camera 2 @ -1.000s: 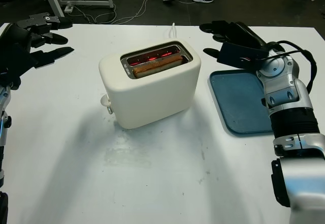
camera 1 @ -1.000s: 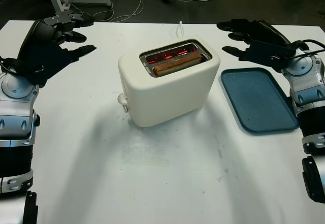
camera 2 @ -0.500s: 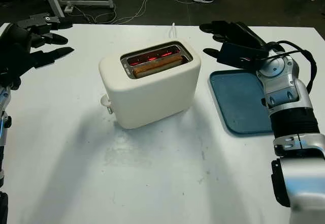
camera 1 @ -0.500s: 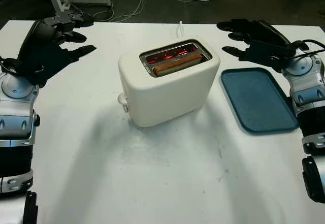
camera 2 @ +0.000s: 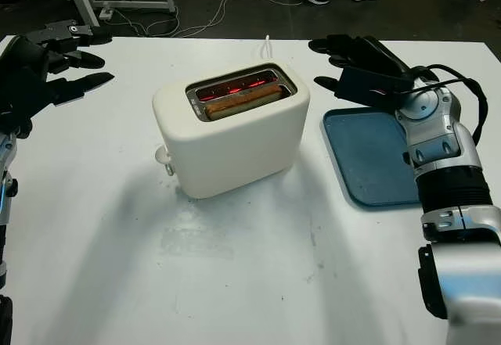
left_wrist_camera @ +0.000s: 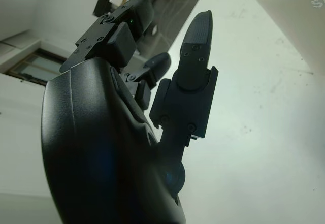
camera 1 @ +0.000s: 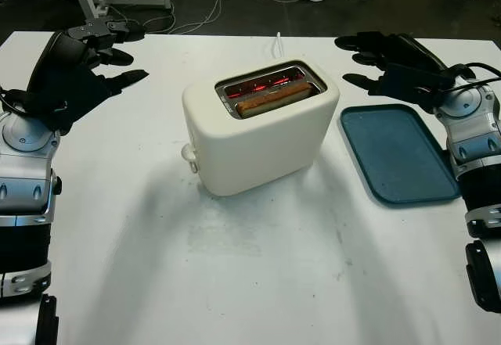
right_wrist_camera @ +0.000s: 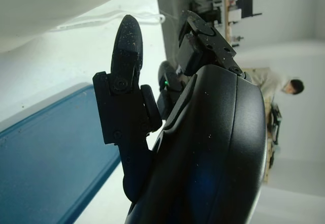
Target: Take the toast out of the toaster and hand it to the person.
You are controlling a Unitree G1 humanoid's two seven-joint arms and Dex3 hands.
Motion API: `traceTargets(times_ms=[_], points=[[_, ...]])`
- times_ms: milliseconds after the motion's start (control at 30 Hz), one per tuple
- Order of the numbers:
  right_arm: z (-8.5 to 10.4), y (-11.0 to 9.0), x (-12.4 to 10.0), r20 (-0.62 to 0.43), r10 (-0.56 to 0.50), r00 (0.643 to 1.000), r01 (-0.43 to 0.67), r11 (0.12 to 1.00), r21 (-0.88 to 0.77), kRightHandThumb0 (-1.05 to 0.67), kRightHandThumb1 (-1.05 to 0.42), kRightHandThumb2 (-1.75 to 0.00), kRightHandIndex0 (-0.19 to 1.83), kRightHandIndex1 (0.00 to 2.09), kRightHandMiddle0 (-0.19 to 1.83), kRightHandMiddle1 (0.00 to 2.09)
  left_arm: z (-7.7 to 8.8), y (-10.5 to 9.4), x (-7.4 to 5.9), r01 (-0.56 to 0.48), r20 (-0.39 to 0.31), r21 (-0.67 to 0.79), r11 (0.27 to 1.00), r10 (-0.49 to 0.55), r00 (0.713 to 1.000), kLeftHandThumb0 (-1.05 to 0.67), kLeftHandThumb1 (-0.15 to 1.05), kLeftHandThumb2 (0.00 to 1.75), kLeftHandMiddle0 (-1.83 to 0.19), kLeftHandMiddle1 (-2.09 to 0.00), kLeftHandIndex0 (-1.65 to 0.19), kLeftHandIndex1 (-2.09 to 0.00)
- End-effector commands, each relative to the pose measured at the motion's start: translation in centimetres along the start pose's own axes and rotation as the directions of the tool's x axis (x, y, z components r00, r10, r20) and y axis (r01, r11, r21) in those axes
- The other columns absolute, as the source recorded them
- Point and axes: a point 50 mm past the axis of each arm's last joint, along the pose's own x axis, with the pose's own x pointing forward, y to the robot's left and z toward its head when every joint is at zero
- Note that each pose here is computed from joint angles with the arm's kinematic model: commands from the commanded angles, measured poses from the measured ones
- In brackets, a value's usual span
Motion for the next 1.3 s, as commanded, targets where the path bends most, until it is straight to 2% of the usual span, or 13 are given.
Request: traceTargets(times_ms=[0,1267], points=[[0.24,-0.27,0.03,0.007,-0.006,1.000,0.007,1.000,-0.007,-0.46,-0.92,-0.44,0.39,0.00,0.36,0.00,0.04,0.09,-0.03,-0.010,0.001,0.003,1.000,0.010,1.000,-0.43,0.92,0.10,-0.40,-0.79,-0.55,-0.29],[0.22,-0.23,-0.03,0.013,-0.006,1.000,0.006,1.000,0.008,-0.44,-0.92,-0.43,0.39,0.00,0.36,0.00,0.03,0.09,-0.21,-0.018,0.004,-0.002,1.000,0.018,1.000,-0.43,0.92,0.09,-0.40,-0.79,-0.56,-0.26]])
